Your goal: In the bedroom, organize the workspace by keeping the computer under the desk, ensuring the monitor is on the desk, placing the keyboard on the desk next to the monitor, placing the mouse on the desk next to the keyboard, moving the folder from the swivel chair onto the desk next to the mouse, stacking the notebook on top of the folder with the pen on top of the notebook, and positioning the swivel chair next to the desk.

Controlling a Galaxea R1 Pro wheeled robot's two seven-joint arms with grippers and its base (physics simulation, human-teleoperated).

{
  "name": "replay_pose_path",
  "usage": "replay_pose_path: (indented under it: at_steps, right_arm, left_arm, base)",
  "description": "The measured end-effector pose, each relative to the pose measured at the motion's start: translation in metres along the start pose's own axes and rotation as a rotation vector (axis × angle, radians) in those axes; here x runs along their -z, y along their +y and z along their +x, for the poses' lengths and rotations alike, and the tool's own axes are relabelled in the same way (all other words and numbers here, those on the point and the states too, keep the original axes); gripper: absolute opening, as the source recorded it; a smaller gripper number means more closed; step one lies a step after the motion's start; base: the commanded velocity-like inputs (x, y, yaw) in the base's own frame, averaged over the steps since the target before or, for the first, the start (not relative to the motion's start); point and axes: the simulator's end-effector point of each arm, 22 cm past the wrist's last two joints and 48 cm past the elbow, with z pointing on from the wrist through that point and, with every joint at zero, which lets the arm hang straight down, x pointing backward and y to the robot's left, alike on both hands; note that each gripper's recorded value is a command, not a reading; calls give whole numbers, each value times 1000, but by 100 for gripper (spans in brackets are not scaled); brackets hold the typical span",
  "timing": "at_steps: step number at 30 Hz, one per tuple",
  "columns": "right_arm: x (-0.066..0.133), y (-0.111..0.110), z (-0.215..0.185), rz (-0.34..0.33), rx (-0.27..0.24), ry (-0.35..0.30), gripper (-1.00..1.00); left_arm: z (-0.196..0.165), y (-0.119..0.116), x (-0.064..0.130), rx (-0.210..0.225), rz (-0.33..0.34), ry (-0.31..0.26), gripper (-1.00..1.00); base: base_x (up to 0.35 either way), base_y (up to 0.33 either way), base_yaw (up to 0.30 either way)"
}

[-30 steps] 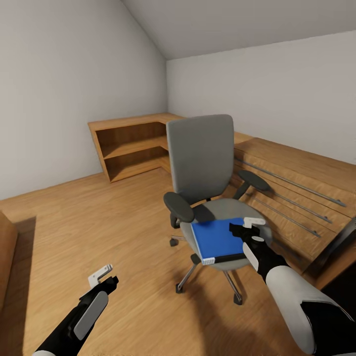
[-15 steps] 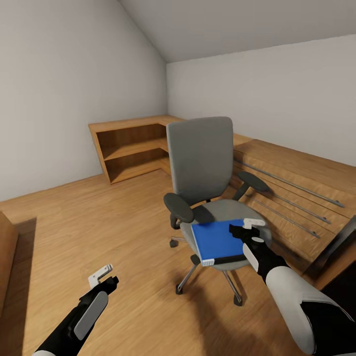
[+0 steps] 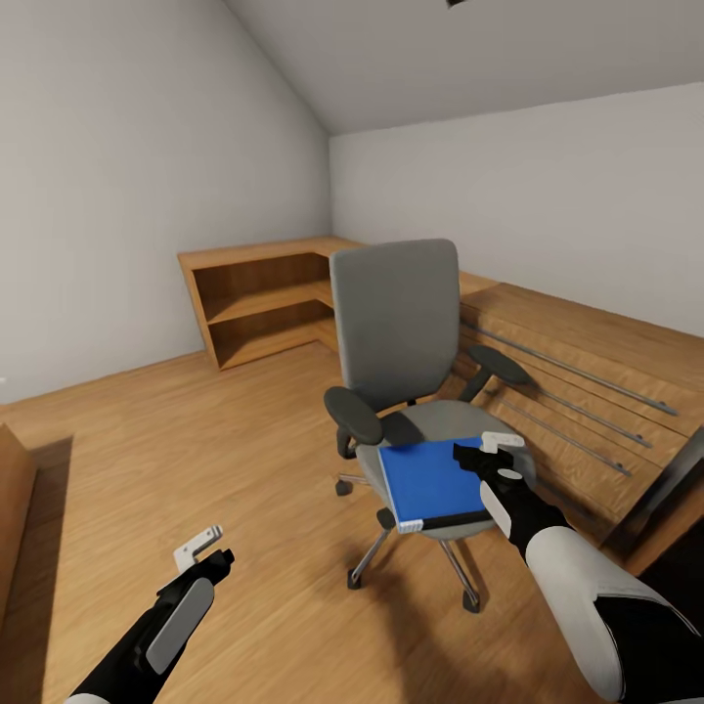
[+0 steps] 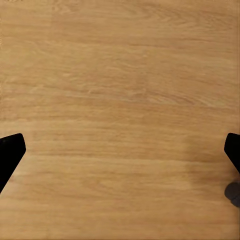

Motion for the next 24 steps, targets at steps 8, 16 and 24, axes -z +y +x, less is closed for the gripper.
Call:
replay_pose_path:
  at_steps: [8,16,24]
  right_arm:
    - [2,0,-4,0,-3,-7,100]
    - [2,0,-4,-1,-2,-8,100]
    - [2,1,-4,-3,-1,-7,100]
  left_arm:
    - [-2,-1,2,1,3,-3,100]
    - [1,-5,3,3,7,-1,100]
    - [4,-9,4,5,14,3,100]
  base:
    - [0,0,0]
    - [114,0,0]
    - [302,0,0]
